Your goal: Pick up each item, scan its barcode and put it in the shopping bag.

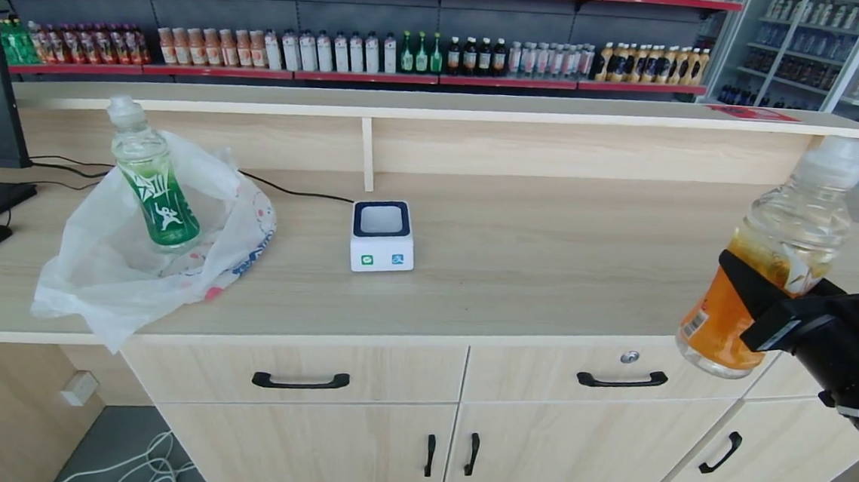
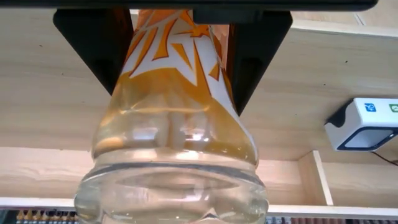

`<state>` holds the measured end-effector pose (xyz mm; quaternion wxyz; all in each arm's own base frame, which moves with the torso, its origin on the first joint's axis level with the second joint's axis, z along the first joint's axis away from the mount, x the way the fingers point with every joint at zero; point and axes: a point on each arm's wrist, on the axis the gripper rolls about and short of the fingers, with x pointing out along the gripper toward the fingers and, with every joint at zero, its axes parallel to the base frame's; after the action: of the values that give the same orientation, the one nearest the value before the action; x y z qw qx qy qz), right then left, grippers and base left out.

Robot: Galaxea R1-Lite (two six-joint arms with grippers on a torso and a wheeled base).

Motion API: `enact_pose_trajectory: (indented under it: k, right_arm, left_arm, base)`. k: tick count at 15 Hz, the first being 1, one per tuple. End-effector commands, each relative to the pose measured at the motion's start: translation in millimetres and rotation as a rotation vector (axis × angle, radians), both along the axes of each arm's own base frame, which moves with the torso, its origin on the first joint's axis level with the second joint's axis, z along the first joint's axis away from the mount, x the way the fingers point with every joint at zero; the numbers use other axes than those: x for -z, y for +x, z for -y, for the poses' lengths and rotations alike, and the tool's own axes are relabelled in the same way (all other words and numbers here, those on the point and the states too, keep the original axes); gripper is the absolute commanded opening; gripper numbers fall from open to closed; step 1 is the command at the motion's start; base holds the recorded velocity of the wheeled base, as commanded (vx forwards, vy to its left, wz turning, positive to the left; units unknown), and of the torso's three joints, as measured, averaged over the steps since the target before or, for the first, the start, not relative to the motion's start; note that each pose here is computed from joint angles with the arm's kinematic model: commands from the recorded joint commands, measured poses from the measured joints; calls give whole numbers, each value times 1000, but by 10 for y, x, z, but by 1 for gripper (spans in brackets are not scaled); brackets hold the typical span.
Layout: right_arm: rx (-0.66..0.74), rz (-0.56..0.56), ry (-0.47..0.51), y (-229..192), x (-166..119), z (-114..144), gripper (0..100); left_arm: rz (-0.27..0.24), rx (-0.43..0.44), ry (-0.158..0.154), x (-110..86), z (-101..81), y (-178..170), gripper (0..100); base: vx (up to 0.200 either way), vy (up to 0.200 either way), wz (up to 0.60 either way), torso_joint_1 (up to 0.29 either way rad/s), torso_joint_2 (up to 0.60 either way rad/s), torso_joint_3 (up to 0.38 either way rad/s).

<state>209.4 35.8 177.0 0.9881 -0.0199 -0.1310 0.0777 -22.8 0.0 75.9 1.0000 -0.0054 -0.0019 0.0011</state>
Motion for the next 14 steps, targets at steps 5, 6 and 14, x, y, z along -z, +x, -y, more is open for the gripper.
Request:
enact_pose_trajectory:
  k: [5, 6, 14]
  right_arm:
    - [-4, 21, 16, -20, -47, 2, 0]
    - [-5, 22, 19, -18, -50, 2, 0]
    - [-7, 39, 23, 51, -89, -10, 0]
  left_arm:
    - [4, -2, -6, -3, 0, 0, 100]
    - [4, -2, -6, -3, 0, 0, 100]
    - [4, -2, -12, -5, 0, 1, 100]
  base:
    - [0, 200, 0, 9, 4, 0]
    - [0, 200, 0, -2, 12, -2]
    - [0, 200, 0, 1, 1, 3]
